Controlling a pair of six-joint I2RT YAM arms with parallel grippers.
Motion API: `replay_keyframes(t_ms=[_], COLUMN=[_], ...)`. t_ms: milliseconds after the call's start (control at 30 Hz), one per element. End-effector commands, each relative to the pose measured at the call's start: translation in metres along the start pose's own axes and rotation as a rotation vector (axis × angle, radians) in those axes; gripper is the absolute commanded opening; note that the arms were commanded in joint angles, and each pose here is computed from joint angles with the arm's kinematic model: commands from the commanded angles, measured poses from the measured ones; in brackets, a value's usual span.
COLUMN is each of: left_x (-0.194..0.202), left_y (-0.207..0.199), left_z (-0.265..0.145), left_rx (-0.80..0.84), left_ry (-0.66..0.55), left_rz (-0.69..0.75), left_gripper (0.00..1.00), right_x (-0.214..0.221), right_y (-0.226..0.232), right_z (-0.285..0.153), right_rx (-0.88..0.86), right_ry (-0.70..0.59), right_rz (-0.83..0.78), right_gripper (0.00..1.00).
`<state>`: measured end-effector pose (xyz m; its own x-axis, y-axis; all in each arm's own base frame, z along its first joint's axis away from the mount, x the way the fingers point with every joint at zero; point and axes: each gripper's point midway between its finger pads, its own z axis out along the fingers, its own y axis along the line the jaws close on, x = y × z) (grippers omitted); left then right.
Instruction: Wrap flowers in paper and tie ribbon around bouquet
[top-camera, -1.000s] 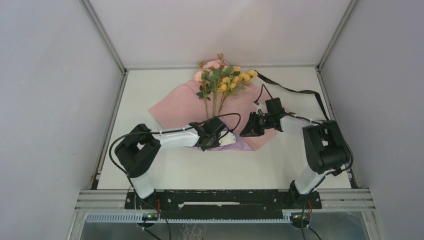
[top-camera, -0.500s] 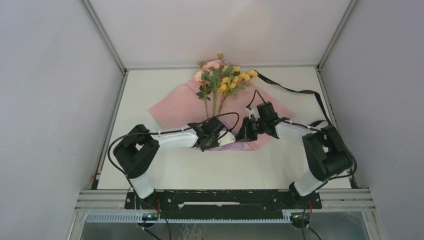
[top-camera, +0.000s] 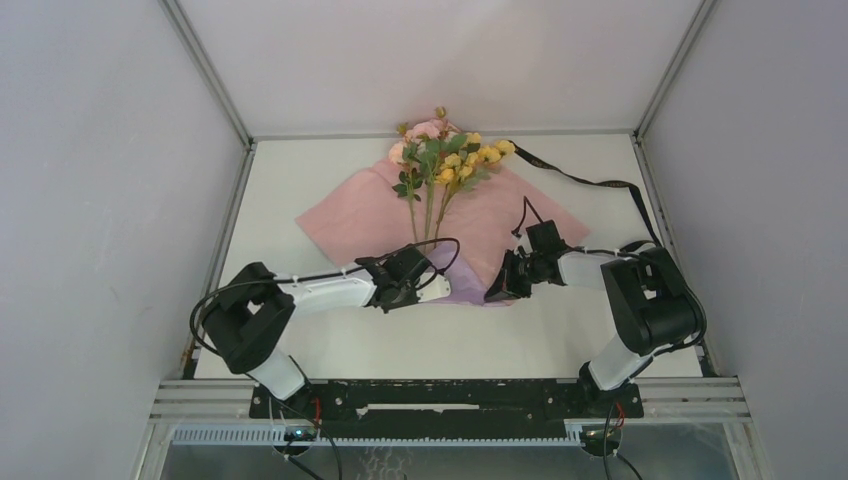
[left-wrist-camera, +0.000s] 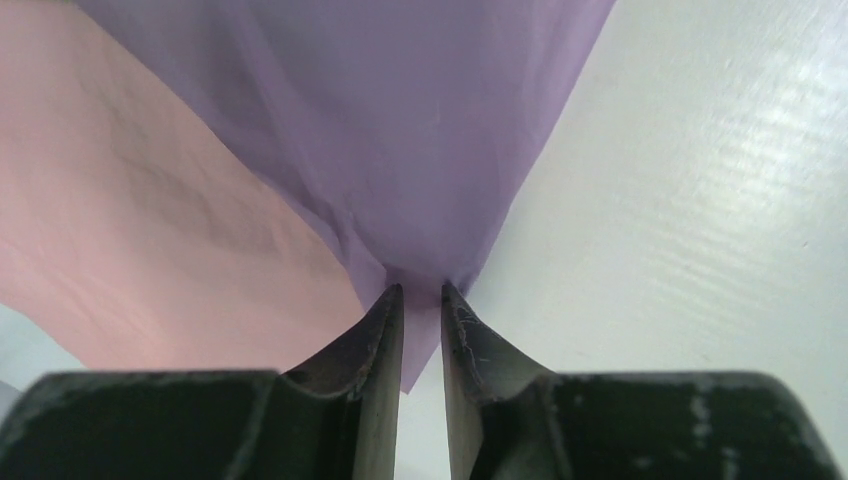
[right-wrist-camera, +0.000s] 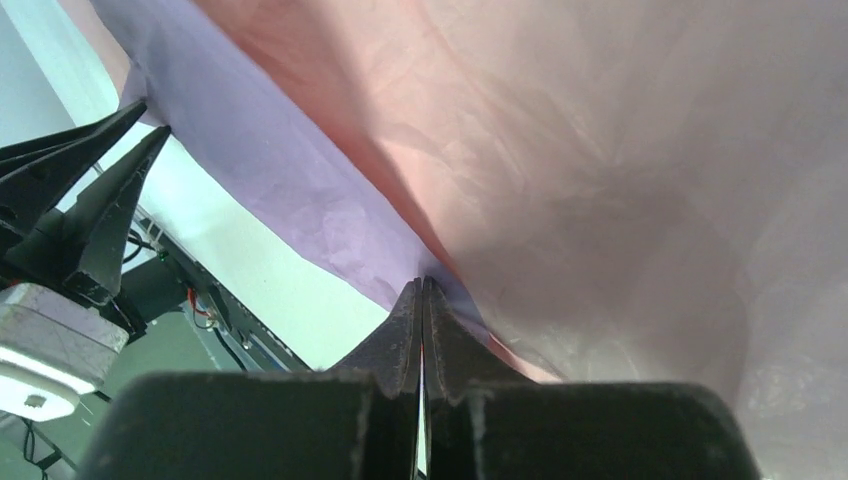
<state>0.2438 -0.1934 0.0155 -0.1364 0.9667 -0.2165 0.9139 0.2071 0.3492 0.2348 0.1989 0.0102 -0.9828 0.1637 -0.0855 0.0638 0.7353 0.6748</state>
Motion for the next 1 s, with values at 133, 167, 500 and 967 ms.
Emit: replay_keyframes(t_ms=[133, 167, 500, 967], left_x=[0.050, 0.052, -0.054, -0.073], left_y=[-0.009, -0.006, -0.002, -0.004], left_z=[-0.014, -0.018, -0.097, 0.013], left_rx=[0.034, 0.032, 0.250, 0.398], left_ry=[0.095, 0.097, -0.320, -0.199], left_rz=[-0.040, -0.048, -0.125, -0.705], left_gripper=[0.26, 0.26, 0.27, 0.08], right_x=[0.008, 0.009, 0.010, 0.002], right_y=[-0.015, -0.016, -0.010, 0.050], right_z=[-0.005, -0.005, -0.004, -0.015], right_rx=[0.072, 0.077, 0.059, -0.066], right_ry=[-0.001, 0.002, 0.004, -0.012], right_rz=[-0.044, -0.045, -0.051, -0.201], right_gripper=[0.00, 0.00, 0.00, 0.00])
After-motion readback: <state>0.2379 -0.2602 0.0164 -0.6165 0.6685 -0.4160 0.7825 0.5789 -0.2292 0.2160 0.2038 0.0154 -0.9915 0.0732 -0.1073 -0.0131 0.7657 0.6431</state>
